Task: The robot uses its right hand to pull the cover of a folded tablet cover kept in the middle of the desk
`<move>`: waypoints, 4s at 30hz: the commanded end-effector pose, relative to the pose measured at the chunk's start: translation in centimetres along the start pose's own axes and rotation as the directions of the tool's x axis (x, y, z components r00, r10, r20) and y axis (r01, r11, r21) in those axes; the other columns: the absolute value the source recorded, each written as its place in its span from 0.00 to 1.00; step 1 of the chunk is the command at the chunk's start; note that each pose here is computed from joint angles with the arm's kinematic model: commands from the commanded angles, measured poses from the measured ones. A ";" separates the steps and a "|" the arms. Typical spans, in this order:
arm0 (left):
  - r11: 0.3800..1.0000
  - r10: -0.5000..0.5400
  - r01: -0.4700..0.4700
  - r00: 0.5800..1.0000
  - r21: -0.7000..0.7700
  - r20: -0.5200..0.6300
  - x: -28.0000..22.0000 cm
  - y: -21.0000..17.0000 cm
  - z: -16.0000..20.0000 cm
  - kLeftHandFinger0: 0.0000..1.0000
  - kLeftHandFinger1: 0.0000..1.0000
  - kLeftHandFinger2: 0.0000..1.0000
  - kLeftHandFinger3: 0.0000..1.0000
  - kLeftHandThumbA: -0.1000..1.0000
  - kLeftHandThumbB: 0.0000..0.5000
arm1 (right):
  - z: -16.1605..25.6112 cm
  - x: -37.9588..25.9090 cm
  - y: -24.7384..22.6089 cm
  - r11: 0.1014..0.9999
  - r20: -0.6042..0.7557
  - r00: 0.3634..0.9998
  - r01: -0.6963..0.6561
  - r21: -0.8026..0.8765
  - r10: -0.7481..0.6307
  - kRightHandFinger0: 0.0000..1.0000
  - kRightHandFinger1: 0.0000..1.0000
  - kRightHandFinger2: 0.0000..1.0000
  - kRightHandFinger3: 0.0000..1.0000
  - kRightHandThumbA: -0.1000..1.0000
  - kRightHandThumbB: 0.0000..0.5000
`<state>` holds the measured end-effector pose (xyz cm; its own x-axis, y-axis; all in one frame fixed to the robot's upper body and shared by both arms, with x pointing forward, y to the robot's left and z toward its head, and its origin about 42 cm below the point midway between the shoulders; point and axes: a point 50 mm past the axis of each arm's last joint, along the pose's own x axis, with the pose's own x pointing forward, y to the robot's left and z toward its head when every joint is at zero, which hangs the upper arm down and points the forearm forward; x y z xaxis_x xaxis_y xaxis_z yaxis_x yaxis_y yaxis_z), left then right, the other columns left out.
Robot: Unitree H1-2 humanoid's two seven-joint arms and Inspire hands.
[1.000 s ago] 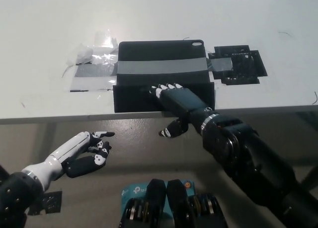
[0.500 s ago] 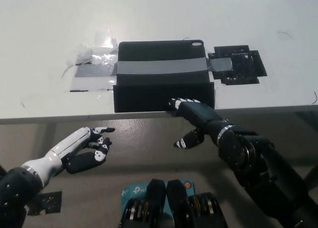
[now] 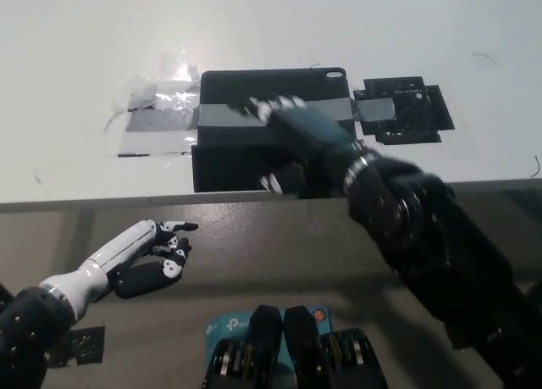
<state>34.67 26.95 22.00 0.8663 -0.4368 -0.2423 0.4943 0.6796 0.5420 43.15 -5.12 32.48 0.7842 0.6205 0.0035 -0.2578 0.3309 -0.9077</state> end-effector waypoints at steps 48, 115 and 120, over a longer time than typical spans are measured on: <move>1.000 0.015 -0.016 0.999 0.011 0.037 0.5 2.1 1.9 0.79 0.83 0.94 1.00 1.00 0.42 | -10.2 -0.3 2.6 0.976 -0.355 0.921 -0.202 -0.080 0.161 1.00 1.00 1.00 1.00 0.97 0.99; 1.000 -0.006 0.006 1.000 0.028 -0.006 0.4 1.9 0.9 0.72 0.79 0.90 1.00 1.00 0.49 | -16.0 -20.5 2.3 0.726 -0.391 0.878 0.457 0.514 -0.276 1.00 1.00 1.00 1.00 0.96 0.40; 1.000 -0.006 0.006 1.000 0.022 -0.011 0.1 1.7 0.6 0.73 0.79 0.90 1.00 1.00 0.46 | -16.5 -20.2 3.2 0.676 -0.395 0.879 0.463 0.573 -0.267 1.00 1.00 1.00 1.00 0.89 0.21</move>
<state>35.69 26.98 22.19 0.8459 -0.4568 -0.2754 0.5304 0.6653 0.5254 35.49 -28.56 21.74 0.9873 0.1567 -0.0253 -0.1524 0.8912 -0.4272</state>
